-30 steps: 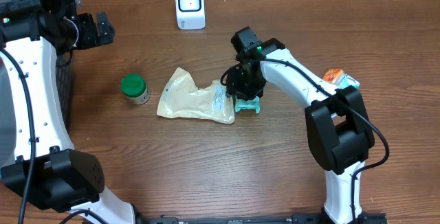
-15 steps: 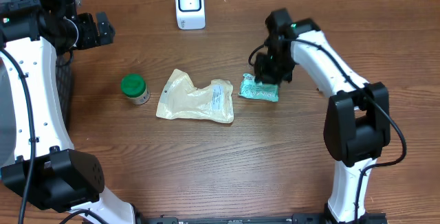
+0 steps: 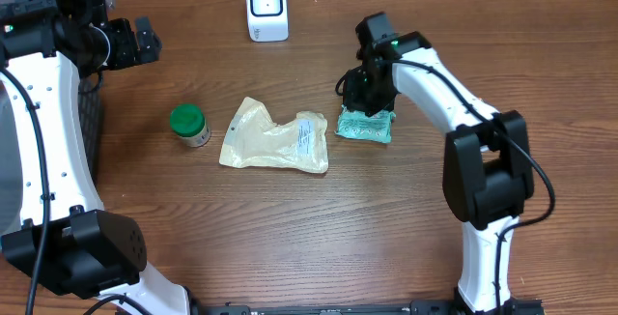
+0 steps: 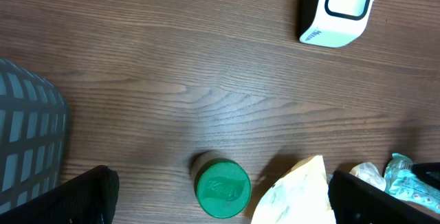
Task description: Scan the item barcode
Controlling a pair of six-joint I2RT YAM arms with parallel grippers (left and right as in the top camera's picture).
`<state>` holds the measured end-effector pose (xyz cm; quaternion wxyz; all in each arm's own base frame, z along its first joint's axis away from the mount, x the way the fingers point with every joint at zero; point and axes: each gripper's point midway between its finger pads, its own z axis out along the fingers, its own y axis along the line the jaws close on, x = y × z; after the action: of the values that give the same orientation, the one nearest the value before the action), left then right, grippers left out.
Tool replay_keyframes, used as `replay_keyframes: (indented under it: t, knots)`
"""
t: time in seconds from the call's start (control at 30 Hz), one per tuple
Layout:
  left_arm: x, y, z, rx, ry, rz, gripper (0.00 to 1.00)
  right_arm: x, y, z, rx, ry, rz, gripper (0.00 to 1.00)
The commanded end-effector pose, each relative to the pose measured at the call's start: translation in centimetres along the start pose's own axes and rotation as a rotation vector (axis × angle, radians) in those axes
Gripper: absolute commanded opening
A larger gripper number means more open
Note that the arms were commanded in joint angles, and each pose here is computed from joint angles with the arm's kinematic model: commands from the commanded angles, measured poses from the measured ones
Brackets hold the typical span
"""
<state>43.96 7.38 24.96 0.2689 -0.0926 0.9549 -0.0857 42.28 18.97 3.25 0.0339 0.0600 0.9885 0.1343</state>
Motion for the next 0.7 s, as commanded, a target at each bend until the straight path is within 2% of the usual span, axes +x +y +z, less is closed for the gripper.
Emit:
replay_keyframes:
  t: [0.0,0.3,0.37,0.43,0.5,0.67]
  knots:
    - [-0.5,-0.4,-0.8,0.006,-0.027,0.004,1.00,0.3,-1.9,2.4,0.064,0.032,0.030,0.05]
    - [-0.5,-0.4,-0.8,0.006,-0.027,0.003,1.00,0.7,-2.7,4.3,0.088,0.062,-0.003,0.06]
    - [-0.5,-0.4,-0.8,0.006,-0.027,0.003,1.00,0.8,-2.5,4.2,0.075,0.072,-0.047,0.20]
    - [-0.5,-0.4,-0.8,0.006,-0.027,0.003,0.99,1.0,-2.0,4.0,0.041,0.088,-0.099,0.38]
    - [-0.5,-0.4,-0.8,0.006,-0.027,0.003,1.00,0.7,-1.9,3.4,0.038,0.090,-0.120,0.43]
    - [-0.5,-0.3,-0.8,0.005,-0.027,0.002,0.99,-1.2,-0.7,-0.4,0.019,0.042,-0.141,0.44]
